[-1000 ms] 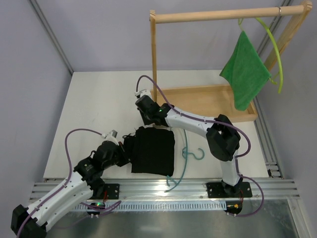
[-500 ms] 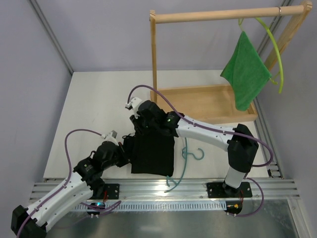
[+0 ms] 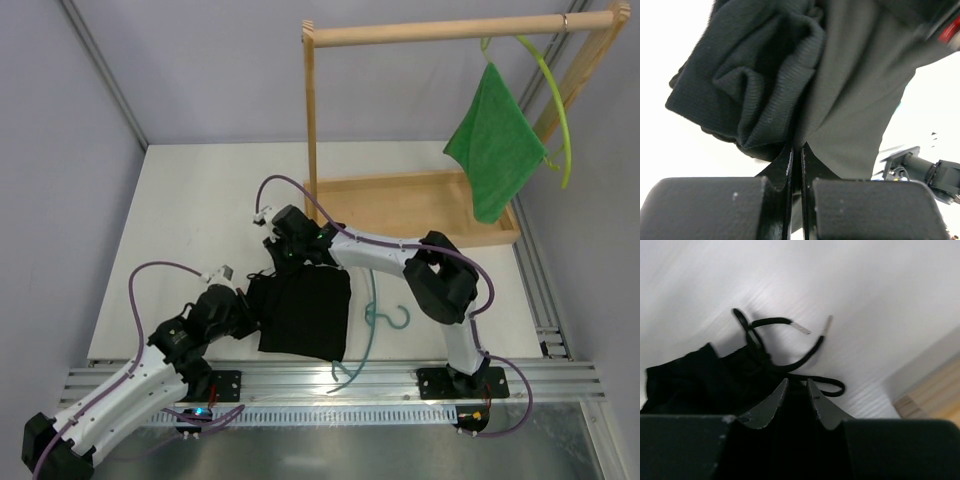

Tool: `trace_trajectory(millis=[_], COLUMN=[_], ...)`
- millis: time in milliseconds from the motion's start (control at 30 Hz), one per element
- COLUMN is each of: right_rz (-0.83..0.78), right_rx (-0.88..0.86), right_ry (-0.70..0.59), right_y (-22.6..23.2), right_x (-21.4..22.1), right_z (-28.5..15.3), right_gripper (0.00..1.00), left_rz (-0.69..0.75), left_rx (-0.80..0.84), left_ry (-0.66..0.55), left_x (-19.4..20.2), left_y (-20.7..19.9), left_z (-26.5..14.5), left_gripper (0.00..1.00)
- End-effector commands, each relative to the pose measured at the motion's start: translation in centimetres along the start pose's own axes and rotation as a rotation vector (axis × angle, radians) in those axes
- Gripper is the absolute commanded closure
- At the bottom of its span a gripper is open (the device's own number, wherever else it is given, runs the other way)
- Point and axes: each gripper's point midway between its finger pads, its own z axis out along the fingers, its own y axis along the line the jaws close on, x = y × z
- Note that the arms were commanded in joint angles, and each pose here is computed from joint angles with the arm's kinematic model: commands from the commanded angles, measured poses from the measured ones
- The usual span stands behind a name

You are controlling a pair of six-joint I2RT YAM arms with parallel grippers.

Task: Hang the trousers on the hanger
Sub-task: Place trousers on hanger

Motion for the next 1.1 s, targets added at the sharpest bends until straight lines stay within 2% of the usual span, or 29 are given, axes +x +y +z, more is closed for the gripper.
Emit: trace_trajectory(millis=[0, 133, 267, 367, 400, 433, 467, 500, 533, 600, 633, 700, 900, 933, 1033, 1067], right_rz=[0.042, 0.042, 0.068, 0.136, 0.168, 0.252, 0.305, 0.342, 0.422, 0.491, 0.526, 0.602, 0.774, 0.801, 0.872, 0.888], right_rx=[0.115, 0.134, 0.131, 0.147, 0.167, 0.195, 0.223, 0.257, 0.266, 0.258, 0.263, 0.252, 0.17, 0.206, 0.204, 0.166], right_ry=[-0.157, -0.169, -0.209, -0.218, -0.219, -0.183, -0.192, -0.235, -0.21, -0.25, -0.217, -0.231, -0.267, -0.26, -0.274, -0.298], right_y=[-3.2, -3.6, -3.0, -2.6, -2.8, -3.0, -3.2, -3.6, -3.6, -3.2, -3.2, -3.0, -2.2, -2.9, -3.1, -2.7], right_x=[-5.4, -6.2, -7.0, -7.1, -6.9, -5.2, -4.9, -5.2, -3.0, -2.1, 0.3, 2.0, 8.6, 10.7, 13.3, 13.3], right_z=[-1.7, -2.9, -5.7, -9.1, -10.2, -10.7, -11.9, -14.3, -14.6, -17.5, -17.3, -18.1, -19.4, -19.0, -19.4, -19.9], right_gripper=[0.77, 0.76, 0.72, 0.66, 0.62, 0.6, 0.58, 0.52, 0.49, 0.44, 0.43, 0.39, 0.37, 0.38, 0.45, 0.46], left_rz=[-0.013, -0.03, -0.053, -0.055, -0.039, -0.037, -0.033, -0.015, -0.002, 0.029, 0.037, 0.057, 0.11, 0.11, 0.107, 0.106], left_rx=[-0.096, -0.109, -0.102, -0.08, -0.058, -0.049, -0.045, -0.031, -0.032, -0.042, -0.043, -0.05, -0.033, -0.044, -0.011, 0.022], left_ry=[-0.007, -0.027, -0.045, -0.083, -0.095, -0.114, -0.123, -0.131, -0.134, -0.131, -0.128, -0.121, -0.041, -0.021, 0.046, 0.038], left_x=[0.0, -0.3, -0.7, -1.7, -2.1, -2.6, -2.8, -3.2, -3.4, -3.7, -3.8, -4.0, -4.4, -4.4, -3.9, -4.2], left_y=[1.8, 2.1, 1.7, 0.8, 0.0, -0.3, -0.6, -1.2, -1.4, -1.8, -1.9, -2.4, -4.2, -4.1, -5.0, -5.8], left_z=[-0.6, -0.7, -0.7, -1.0, -1.3, -1.3, -1.3, -1.5, -1.5, -1.5, -1.4, -0.6, 2.0, 3.0, 3.8, 3.9], left_gripper=[1.0, 1.0, 0.99, 0.82, 0.7, 0.64, 0.57, 0.47, 0.43, 0.38, 0.36, 0.32, 0.33, 0.34, 0.42, 0.49])
